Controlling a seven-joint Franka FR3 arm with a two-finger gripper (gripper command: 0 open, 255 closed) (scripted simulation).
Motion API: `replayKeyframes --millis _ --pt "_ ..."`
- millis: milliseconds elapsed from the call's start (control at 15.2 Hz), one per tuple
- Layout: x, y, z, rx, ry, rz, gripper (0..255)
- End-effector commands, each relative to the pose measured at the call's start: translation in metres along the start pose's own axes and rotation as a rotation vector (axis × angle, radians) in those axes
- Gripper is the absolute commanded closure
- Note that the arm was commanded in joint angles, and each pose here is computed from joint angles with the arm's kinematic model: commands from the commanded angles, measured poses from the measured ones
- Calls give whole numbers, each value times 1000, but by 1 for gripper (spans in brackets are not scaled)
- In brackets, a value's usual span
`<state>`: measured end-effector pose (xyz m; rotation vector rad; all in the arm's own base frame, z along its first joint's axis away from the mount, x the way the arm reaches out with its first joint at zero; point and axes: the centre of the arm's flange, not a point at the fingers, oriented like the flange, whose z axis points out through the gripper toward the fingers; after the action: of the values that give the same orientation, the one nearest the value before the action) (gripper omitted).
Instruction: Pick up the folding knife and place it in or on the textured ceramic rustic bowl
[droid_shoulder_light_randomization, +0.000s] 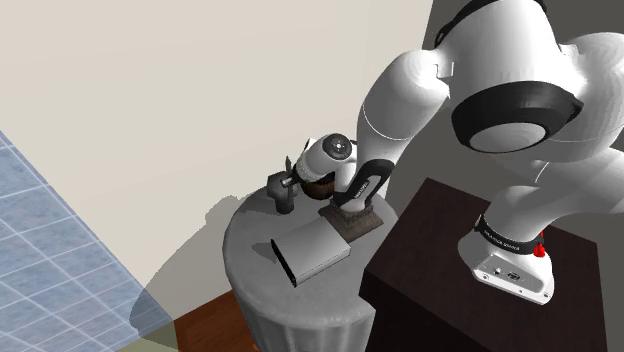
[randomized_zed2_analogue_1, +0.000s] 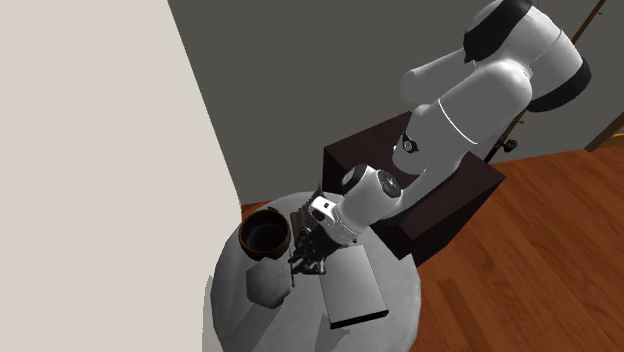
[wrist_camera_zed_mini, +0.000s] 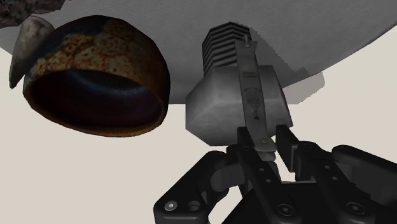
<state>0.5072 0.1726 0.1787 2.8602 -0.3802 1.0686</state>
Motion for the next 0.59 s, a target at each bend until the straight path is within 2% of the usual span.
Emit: replayKeyframes --millis 0,528 --pt "7 0 -7 0 0 0 255" --pt "35 -1 -39 0 0 0 255"
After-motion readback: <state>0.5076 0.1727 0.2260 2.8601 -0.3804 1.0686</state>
